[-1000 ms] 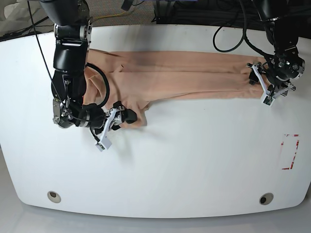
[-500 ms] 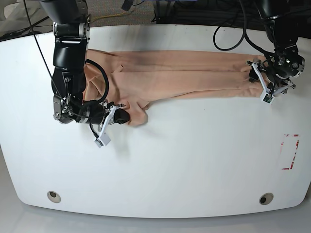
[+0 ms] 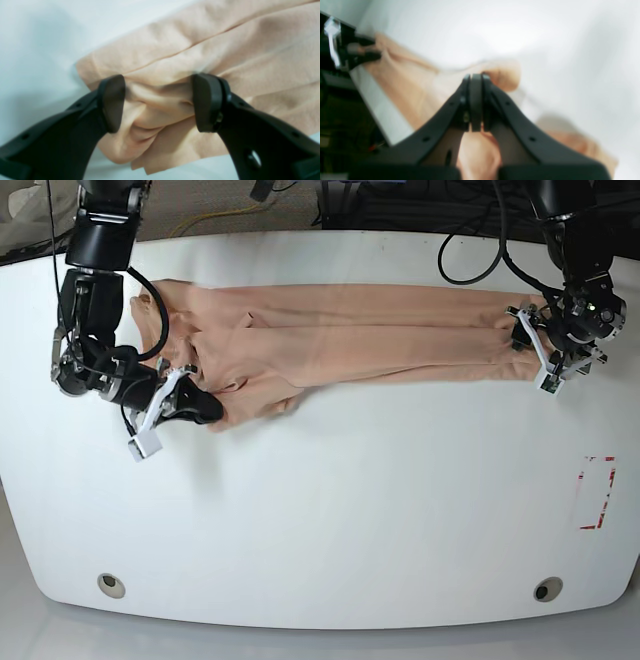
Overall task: Fold the T-shirt properly
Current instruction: 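Pull the right gripper's shirt end outward to straighten the strip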
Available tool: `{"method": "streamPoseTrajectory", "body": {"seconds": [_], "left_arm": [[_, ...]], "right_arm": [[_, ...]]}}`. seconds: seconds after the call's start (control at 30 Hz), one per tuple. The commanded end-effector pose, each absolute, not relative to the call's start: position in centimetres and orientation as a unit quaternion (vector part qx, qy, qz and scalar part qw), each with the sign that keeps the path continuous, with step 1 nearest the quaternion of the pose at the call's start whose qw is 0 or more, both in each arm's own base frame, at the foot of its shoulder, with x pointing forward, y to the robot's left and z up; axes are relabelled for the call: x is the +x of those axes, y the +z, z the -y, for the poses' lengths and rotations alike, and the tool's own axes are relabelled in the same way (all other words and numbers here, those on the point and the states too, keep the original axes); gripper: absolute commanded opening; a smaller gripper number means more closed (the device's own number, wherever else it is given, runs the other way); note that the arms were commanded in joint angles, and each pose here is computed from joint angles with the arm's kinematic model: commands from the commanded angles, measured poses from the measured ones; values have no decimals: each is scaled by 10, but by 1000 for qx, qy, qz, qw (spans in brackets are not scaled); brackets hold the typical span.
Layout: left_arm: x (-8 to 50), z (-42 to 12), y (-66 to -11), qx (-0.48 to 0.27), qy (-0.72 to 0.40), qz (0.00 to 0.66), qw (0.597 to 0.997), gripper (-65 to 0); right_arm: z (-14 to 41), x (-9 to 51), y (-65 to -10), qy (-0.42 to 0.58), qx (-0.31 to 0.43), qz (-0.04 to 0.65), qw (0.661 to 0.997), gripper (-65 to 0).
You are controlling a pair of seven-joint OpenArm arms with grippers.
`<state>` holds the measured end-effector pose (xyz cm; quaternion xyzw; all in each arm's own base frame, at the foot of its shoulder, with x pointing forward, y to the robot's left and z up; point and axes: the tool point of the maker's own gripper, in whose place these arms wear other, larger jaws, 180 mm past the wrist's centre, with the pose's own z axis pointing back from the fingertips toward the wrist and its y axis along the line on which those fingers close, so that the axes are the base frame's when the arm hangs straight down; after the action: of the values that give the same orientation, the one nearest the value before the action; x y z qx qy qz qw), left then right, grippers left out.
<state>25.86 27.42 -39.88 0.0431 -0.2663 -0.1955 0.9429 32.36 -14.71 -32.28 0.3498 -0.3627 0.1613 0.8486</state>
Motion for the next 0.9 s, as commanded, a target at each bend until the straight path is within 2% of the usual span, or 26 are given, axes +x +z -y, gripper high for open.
{"method": "streamPoseTrajectory", "body": {"seconds": [0.0,0.27,0.47,0.73,0.8,0.87], "left_arm": [[262,-279,-395,48,-195,272,941,-254],[253,-295,-409,66,-195,235,950,-254],[249,-298,-415,63,-192,226,953,-254],[251,-297,-413,65,-193,230,952,-254],[252,-297,-412,64,-193,231,951,-254],[259,-297,-408,66,-192,239,950,-254]], "right_arm": [[164,324,-286,164,353,413,823,-650],[189,272,-301,128,343,398,841,-650],[182,234,-331,95,355,359,858,-650],[185,209,-370,94,304,303,898,-650],[184,208,-365,100,305,307,896,-614],[190,209,-345,110,296,332,889,-523]]}}
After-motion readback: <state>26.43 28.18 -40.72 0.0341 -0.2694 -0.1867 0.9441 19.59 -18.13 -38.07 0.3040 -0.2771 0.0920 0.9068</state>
